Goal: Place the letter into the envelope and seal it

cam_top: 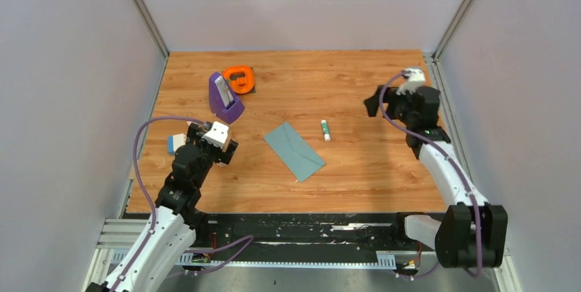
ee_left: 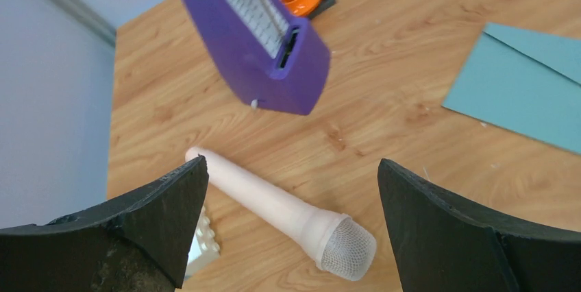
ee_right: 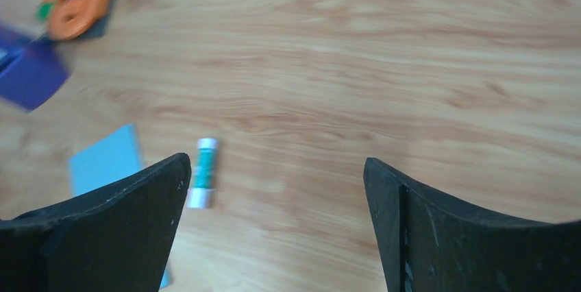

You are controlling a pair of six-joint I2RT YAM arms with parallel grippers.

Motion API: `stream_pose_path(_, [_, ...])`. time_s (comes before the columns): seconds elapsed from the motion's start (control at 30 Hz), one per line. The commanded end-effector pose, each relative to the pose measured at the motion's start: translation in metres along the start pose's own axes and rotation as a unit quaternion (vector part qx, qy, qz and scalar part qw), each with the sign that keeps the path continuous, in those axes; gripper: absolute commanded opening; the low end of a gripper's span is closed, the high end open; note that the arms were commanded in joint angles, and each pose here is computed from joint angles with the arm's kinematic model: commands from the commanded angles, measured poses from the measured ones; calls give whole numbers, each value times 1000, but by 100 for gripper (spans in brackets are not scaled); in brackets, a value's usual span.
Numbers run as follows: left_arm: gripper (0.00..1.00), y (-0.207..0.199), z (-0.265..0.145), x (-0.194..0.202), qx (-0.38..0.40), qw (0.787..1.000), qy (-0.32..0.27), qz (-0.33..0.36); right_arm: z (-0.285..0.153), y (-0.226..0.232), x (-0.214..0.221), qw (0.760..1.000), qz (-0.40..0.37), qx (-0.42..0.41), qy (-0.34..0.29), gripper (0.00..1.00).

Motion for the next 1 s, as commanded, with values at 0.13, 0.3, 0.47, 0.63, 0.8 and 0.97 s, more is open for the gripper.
stream_pose_path(0.13, [100, 11, 23, 34, -162, 973, -41, -159, -48, -91, 64, 943, 20, 228, -240, 100])
stream_pose_path(0.3, [100, 13, 29, 34, -158, 970, -44, -182, -58, -93, 75, 929, -18, 244, -278, 100])
stream_pose_path(0.47, [100, 19, 34, 37, -169, 962, -49, -208, -59, -85, 88, 942, -6, 219, -255, 100])
stream_pose_path(0.63, [100, 27, 42, 39, -164, 962, -61, -208, -56, -82, 108, 939, 1, 196, -282, 100])
stream_pose_path(0.8, [100, 32, 53, 39, -147, 968, -61, -192, -30, -91, 117, 946, -23, 162, -278, 100])
stream_pose_path(0.97, [100, 37, 62, 39, -145, 968, -67, -192, -21, -96, 116, 959, -6, 170, -228, 100])
Point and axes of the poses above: each gripper's point midway between its finger pads, its own z axis out along the fingers, its own y axis along the line the jaws close on, x = y × z, the point moved 8 cm from there along -z, back along the fingers
